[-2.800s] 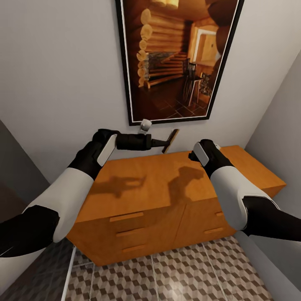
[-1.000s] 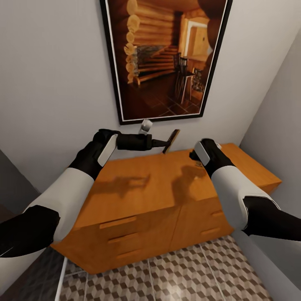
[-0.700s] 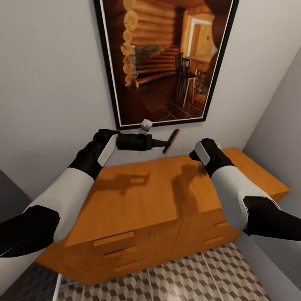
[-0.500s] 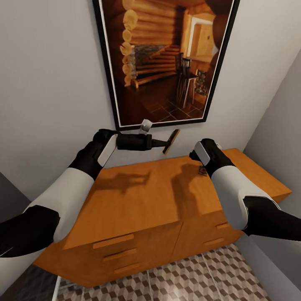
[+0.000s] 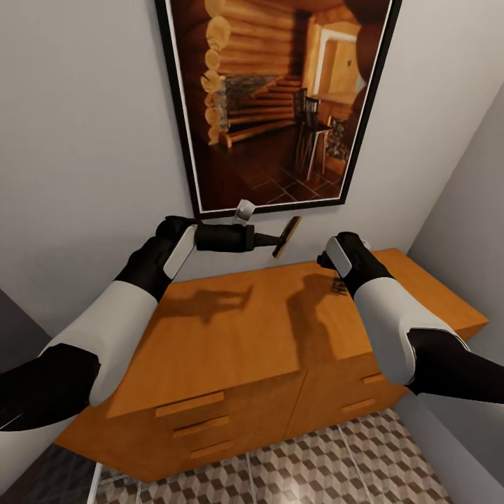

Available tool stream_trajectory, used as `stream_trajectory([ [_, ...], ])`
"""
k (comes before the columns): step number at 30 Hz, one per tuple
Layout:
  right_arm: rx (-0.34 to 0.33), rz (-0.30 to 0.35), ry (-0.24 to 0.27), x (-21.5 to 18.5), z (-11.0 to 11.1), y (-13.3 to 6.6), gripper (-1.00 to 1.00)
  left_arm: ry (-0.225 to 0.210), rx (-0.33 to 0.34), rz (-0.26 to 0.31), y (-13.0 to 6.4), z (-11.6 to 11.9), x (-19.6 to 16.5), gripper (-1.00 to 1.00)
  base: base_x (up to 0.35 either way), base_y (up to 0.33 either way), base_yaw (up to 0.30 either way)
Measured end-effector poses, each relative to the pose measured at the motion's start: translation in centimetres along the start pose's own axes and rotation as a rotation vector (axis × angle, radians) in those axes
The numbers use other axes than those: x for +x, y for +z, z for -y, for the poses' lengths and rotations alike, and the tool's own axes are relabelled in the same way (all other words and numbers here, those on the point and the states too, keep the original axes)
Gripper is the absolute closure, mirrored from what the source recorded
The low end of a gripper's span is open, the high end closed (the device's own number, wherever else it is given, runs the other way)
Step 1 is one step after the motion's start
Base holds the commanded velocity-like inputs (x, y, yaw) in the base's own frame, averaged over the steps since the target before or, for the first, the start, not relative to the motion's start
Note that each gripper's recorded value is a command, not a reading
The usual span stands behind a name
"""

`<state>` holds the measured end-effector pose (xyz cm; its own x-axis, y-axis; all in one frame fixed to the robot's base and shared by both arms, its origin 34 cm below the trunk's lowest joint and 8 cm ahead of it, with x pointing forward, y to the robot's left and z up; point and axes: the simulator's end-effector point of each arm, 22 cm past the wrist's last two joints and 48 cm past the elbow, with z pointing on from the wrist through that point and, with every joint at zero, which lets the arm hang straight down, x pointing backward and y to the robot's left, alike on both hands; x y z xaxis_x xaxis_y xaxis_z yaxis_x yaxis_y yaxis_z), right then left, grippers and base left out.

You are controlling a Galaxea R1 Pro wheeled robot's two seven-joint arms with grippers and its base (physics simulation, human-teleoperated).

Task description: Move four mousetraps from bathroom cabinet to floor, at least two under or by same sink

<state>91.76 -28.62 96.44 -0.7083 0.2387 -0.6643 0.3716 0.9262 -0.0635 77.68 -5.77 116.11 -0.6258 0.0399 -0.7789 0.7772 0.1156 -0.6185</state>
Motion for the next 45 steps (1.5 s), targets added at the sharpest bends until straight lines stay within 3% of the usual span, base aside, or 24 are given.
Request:
stream_trajectory([
  [10,0.000,-0.002,0.001,0.1,0.0,0.0,-1.00,0.000,0.000,0.000,0.0,0.0,0.0,1.00,0.000,0.000,0.000],
  [45,0.010,-0.012,-0.001,2.8,0.4,3.5,-1.00,0.000,0.001,-0.001,0.5,-2.7,3.1,1.00,0.000,0.000,0.000],
])
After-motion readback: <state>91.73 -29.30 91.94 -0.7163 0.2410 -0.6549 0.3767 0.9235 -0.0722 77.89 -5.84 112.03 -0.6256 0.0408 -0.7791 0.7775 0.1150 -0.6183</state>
